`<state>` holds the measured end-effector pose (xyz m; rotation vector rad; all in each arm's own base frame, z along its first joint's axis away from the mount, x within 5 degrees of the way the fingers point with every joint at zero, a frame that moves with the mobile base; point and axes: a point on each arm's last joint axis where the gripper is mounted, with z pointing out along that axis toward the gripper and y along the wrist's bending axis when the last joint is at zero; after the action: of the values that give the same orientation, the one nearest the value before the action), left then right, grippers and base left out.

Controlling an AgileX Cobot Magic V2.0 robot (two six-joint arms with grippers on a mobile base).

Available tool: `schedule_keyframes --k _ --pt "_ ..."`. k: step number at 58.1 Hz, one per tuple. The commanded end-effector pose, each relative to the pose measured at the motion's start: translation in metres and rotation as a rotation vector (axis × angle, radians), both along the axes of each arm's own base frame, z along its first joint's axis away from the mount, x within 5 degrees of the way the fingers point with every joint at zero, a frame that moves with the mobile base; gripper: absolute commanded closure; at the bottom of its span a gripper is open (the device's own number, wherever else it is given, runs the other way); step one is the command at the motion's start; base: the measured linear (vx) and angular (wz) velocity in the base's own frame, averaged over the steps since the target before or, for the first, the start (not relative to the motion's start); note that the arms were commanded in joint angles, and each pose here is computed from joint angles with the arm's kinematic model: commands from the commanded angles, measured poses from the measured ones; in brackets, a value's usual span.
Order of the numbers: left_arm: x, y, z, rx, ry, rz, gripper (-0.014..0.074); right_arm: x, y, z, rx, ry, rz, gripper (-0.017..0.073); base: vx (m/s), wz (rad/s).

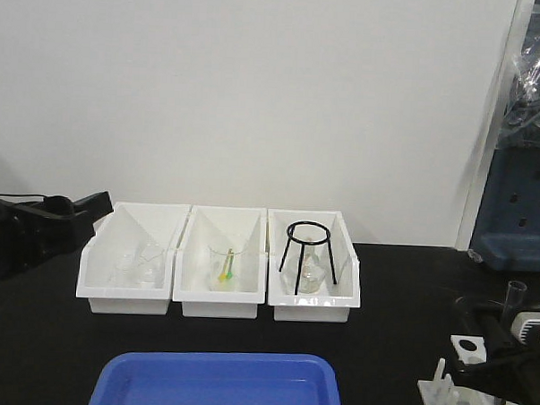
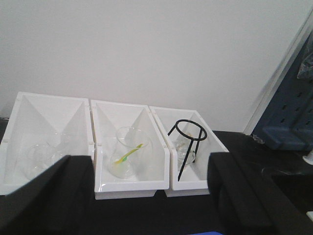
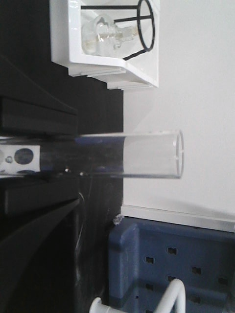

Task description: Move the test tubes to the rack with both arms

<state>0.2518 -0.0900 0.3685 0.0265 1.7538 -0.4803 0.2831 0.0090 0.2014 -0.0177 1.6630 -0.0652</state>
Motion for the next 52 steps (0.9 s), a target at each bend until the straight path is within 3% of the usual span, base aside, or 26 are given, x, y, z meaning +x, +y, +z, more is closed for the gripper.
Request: schedule_keyframes --k 1,15,23,40,52 --pt "-0.005 0.001 0.025 -0.05 -0.127 -0.011 0.0001 0.004 0.0 0.018 -0.005 -0.143 0.006 0.0568 0.0 0.0" --pt "-0.005 0.001 0.025 -0.05 -0.127 -0.011 0.0001 0.011 0.001 -0.005 -0.012 -0.133 0.015 0.0568 0.0 0.0" --pt "-0.005 0.001 0.025 -0.05 -0.127 -0.011 0.0001 -0.001 0.0 -0.018 0.0 -0.204 0.006 0.0568 0.0 0.0" --pt "-0.005 0.001 0.025 -0.05 -0.127 -0.011 0.0001 -0.013 -0.001 -0.037 -0.01 -0.173 0.001 0.0568 0.0 0.0" --pt "-0.005 0.001 0.025 -0.05 -0.127 -0.011 0.0001 -0.013 -0.001 -0.038 -0.062 -0.17 0.0 0.0551 0.0 0.0"
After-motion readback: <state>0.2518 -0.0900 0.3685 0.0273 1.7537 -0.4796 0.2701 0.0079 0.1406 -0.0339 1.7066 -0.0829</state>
